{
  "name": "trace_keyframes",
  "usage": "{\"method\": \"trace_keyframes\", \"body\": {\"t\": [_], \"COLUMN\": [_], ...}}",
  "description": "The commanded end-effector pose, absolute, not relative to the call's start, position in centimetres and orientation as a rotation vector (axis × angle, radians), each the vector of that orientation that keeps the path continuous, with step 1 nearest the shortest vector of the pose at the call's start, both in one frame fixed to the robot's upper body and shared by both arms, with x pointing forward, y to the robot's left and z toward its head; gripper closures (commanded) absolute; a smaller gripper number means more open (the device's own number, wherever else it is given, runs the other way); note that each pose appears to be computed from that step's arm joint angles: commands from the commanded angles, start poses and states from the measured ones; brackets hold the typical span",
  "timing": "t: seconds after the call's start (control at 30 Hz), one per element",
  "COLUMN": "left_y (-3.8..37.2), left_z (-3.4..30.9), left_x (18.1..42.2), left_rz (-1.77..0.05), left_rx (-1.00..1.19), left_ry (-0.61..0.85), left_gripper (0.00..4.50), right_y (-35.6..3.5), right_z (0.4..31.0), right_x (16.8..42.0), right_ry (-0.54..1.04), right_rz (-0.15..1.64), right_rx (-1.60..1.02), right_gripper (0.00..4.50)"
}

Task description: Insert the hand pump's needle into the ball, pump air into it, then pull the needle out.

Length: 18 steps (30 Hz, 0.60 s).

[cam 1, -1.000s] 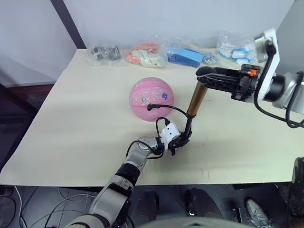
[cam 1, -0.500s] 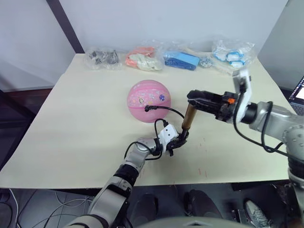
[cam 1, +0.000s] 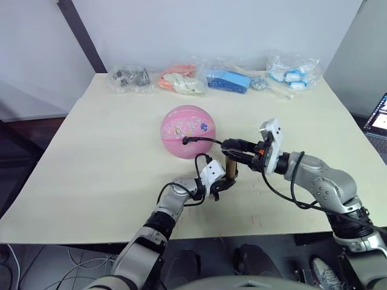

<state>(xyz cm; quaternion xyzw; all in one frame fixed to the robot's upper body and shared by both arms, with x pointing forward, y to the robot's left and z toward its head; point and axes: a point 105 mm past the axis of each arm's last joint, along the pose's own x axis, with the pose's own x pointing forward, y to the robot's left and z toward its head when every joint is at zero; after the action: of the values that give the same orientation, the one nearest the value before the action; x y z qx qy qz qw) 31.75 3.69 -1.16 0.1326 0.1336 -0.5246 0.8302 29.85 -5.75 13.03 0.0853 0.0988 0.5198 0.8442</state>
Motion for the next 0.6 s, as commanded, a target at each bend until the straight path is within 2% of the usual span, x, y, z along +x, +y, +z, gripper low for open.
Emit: {"method": "trace_keyframes", "body": {"t": [0.03,0.37,0.43,0.5,0.6], "left_y": [4.9,4.5,4.5,4.3,4.3], "left_z": [-4.7,-3.9,-3.4,-2.5,-0.6], "left_x": [29.7,30.0,30.0,30.2,29.8], "left_rz": [-1.121,-1.118,-1.122,-1.123,-1.139], "left_rx": [0.268,0.237,0.233,0.218,0.175], "left_ry": [0.451,0.415,0.400,0.348,0.272], "left_gripper": [3.44,3.44,2.40,1.69,0.10], "right_y": [-6.6,-7.0,-6.9,-6.9,-7.0], "right_z": [3.8,5.6,5.8,6.0,6.5], "right_x": [27.3,27.8,27.9,28.0,28.3], "right_ry": [0.590,0.526,0.519,0.512,0.496], "right_rz": [1.033,1.031,1.029,1.027,1.016], "right_rx": [0.175,0.136,0.135,0.135,0.133], "right_gripper": [2.74,2.74,2.74,2.74,2.74]}}
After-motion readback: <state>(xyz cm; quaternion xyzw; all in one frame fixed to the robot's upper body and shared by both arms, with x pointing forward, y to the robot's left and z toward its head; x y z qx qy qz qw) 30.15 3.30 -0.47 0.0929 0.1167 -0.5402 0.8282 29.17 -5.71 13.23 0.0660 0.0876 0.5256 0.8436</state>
